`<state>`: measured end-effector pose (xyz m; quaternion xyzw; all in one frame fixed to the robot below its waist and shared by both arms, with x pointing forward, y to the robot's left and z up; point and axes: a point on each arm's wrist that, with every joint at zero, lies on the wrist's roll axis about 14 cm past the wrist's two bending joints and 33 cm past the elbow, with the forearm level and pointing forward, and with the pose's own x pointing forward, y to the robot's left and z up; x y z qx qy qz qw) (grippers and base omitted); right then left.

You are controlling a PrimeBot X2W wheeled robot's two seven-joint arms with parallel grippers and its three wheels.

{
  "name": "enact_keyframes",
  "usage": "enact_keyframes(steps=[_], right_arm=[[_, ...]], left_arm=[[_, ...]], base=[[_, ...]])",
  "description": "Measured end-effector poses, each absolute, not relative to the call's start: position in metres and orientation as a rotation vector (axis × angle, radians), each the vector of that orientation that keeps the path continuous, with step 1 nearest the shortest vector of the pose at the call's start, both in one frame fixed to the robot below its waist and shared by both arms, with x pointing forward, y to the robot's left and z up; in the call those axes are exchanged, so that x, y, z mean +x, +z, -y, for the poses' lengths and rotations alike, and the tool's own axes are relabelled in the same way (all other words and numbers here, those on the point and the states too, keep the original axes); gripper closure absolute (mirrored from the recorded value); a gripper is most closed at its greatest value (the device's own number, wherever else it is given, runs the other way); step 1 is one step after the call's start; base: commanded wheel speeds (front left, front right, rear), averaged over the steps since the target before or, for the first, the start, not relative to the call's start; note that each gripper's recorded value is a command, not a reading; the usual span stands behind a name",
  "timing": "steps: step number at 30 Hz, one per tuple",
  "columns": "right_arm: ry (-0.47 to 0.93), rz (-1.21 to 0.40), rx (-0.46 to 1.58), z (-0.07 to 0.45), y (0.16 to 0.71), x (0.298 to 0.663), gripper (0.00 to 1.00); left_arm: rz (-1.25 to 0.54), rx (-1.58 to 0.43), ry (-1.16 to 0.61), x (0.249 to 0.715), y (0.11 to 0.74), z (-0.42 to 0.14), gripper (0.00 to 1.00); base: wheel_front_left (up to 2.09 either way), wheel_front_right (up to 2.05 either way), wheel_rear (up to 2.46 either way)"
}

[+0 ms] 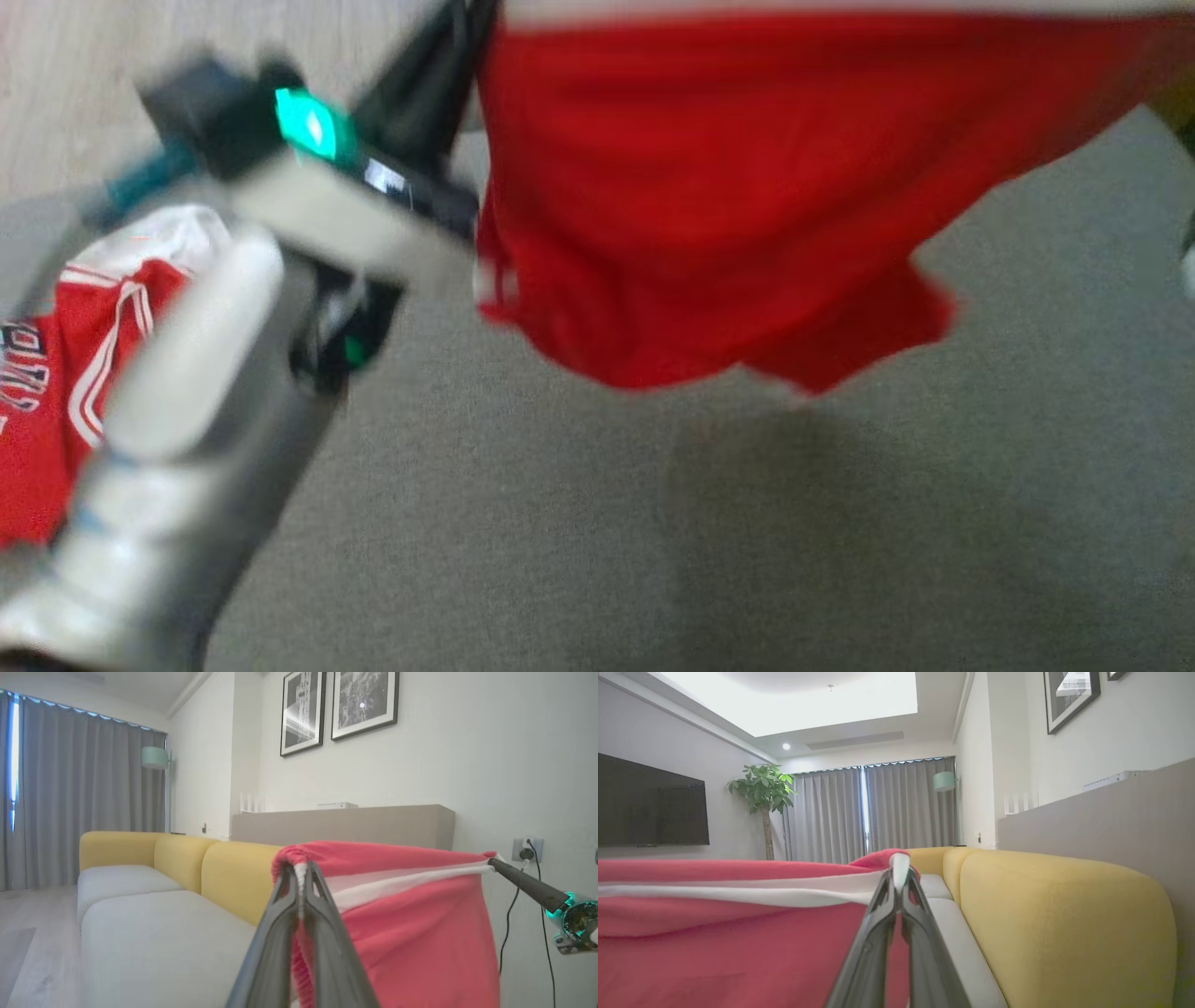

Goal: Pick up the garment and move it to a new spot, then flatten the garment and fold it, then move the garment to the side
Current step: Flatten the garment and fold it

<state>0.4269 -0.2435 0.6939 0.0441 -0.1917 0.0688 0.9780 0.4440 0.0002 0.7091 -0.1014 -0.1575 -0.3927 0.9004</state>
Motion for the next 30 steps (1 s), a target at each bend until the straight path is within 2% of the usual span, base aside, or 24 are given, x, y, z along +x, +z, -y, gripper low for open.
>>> enact_keyframes(steps=[7,13,16,20,23,26,30], right_arm=[[0.137,0.411,0.115,0.244,0.722,0.502,1.0],[0.145,0.488,0.114,0.239,0.735,0.54,1.0],[0.163,0.48,0.118,0.233,0.725,0.549,1.0],[0.175,0.384,0.126,0.232,0.686,0.544,1.0],[0.151,0.252,0.147,0.24,0.631,0.528,1.0],[0.117,0.083,0.17,0.247,0.566,0.5,1.0],[0.054,-0.099,0.223,0.258,0.503,0.451,1.0]], left_arm=[[0.377,-0.208,-0.777,0.513,0.728,0.013,1.0],[0.445,-0.199,-0.735,0.553,0.726,0.013,1.0],[0.435,-0.216,-0.712,0.565,0.718,0.009,1.0],[0.389,-0.221,-0.734,0.556,0.688,0.015,1.0],[0.242,-0.223,-0.759,0.535,0.621,0.021,1.0],[0.046,-0.24,-0.773,0.496,0.541,0.023,1.0],[-0.181,-0.235,-0.851,0.419,0.462,0.035,1.0]], base=[[0.0,0.0,0.0],[0.0,0.0,0.0],[0.0,0.0,0.0],[0.0,0.0,0.0],[0.0,0.0,0.0],[0.0,0.0,0.0],[0.0,0.0,0.0]])
